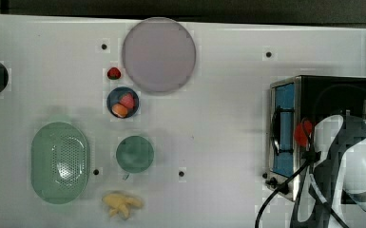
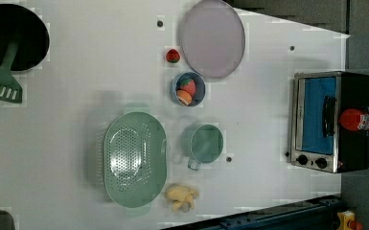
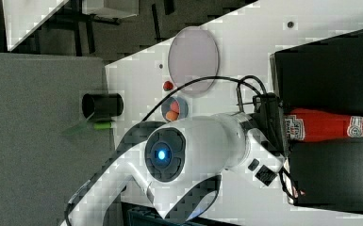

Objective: Pick Ketchup from oven and place it on table.

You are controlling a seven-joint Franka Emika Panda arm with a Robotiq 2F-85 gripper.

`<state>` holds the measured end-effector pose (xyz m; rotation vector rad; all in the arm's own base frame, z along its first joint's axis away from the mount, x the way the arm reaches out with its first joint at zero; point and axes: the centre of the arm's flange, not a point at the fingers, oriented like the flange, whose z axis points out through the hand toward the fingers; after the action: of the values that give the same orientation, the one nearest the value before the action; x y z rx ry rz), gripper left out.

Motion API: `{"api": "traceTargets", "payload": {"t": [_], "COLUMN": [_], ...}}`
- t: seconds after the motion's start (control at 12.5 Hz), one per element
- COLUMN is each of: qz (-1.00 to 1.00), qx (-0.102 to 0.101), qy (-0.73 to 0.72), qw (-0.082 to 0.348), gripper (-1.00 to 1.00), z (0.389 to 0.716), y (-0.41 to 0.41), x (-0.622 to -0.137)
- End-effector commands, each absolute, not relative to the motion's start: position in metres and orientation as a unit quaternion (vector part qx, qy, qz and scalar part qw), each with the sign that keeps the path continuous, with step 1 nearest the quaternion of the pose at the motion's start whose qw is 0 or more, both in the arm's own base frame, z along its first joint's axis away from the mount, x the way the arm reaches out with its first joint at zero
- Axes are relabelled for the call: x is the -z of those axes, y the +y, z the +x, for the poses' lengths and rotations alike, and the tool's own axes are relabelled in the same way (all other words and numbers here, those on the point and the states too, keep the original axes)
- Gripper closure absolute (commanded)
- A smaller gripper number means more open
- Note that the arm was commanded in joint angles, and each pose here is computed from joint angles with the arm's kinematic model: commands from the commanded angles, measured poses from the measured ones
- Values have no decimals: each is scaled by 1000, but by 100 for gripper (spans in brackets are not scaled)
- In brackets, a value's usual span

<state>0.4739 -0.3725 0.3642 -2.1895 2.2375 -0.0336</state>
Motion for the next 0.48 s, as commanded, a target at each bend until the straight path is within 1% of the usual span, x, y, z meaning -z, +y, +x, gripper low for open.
{"api": "traceTargets", "payload": {"t": [0.08,0.24,0.32,0.4,0.48], "qz": [-691,-706,-721,-737,-752], "qx": [28,57,72,81,85], "qy": [722,706,689,671,654], "qw": [8,16,12,0,-8], "gripper": [-29,-29,-29,-29,-29], "z": [472,488,499,507,515], "y": [-376,-367,-358,-347,-333], "x": [-381,-424,-454,-484,-513]}}
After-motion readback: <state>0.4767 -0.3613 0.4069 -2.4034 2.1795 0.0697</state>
